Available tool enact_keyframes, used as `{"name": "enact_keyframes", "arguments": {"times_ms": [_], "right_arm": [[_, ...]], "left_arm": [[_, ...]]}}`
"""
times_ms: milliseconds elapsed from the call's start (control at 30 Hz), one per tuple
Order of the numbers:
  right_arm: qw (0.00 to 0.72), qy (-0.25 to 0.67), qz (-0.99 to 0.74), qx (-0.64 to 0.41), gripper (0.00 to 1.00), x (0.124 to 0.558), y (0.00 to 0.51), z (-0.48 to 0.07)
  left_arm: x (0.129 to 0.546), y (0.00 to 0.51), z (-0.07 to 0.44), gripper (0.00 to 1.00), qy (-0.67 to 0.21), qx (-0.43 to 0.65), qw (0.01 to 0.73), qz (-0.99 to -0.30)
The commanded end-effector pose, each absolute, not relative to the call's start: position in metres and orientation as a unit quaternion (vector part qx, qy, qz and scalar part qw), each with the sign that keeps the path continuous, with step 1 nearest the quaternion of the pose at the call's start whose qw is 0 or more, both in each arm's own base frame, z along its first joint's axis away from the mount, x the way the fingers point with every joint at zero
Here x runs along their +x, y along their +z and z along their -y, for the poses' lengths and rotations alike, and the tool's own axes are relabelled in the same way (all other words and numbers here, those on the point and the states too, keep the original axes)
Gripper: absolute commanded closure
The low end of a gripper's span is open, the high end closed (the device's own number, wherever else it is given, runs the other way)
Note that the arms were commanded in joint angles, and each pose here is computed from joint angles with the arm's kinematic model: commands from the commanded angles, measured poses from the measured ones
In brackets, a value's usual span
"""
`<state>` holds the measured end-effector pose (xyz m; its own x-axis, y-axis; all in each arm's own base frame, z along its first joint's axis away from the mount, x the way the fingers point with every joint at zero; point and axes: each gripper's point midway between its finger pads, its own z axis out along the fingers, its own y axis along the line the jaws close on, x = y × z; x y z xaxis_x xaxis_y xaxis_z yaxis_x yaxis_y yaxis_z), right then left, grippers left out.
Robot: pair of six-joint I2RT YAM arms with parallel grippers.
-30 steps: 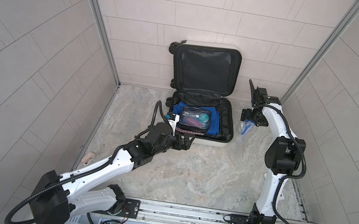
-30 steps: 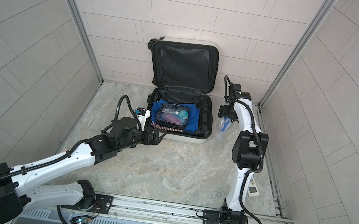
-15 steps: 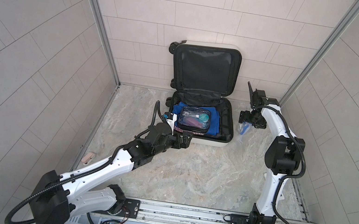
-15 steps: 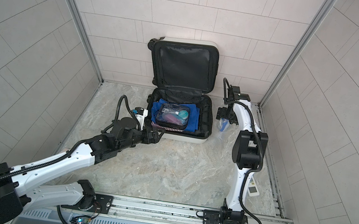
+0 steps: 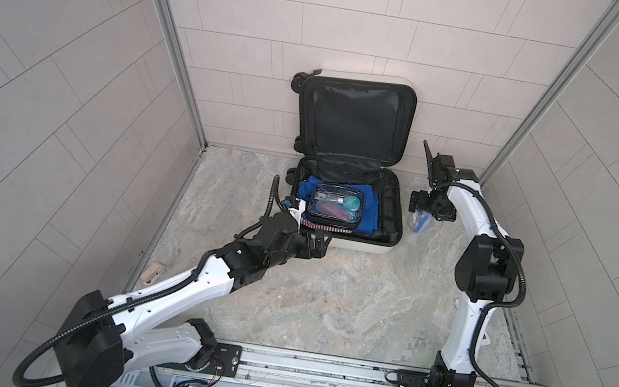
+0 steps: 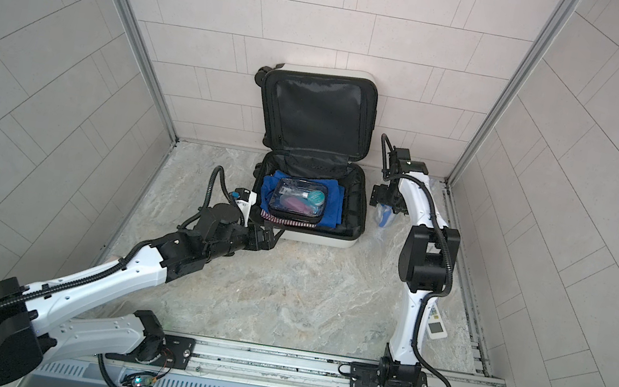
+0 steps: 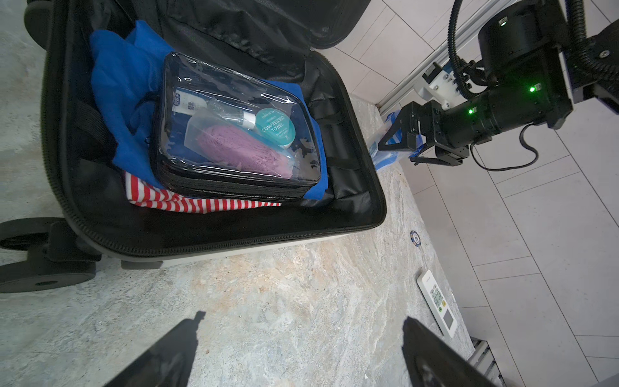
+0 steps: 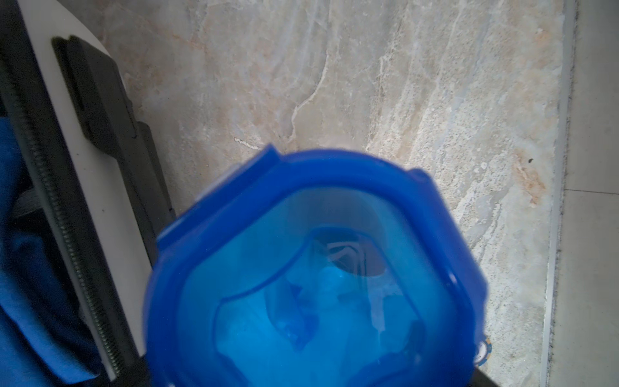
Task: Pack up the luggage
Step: 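Grasp the blue-lidded clear container with the right gripper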
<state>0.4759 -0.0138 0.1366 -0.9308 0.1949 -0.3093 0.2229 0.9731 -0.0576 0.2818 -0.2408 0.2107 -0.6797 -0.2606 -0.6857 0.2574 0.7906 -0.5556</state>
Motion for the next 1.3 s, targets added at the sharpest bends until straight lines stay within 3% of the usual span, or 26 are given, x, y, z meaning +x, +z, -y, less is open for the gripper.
{"name": "enact_keyframes", "arguments": {"times_ms": [0, 1267], "right_arm": [[0.159, -0.061, -0.979, 0.111, 0.01, 0.478, 0.144, 0.016], [0.148, -0.089, -0.978, 0.114, 0.00, 0.501, 0.129, 0.012]], "left_arm": [[0.284, 0.220, 0.242, 0.00, -0.329, -0.007, 0.407, -0.852], [0.291, 0.211, 0.238, 0.00, -0.310, -0.008, 0.408, -0.859]]}}
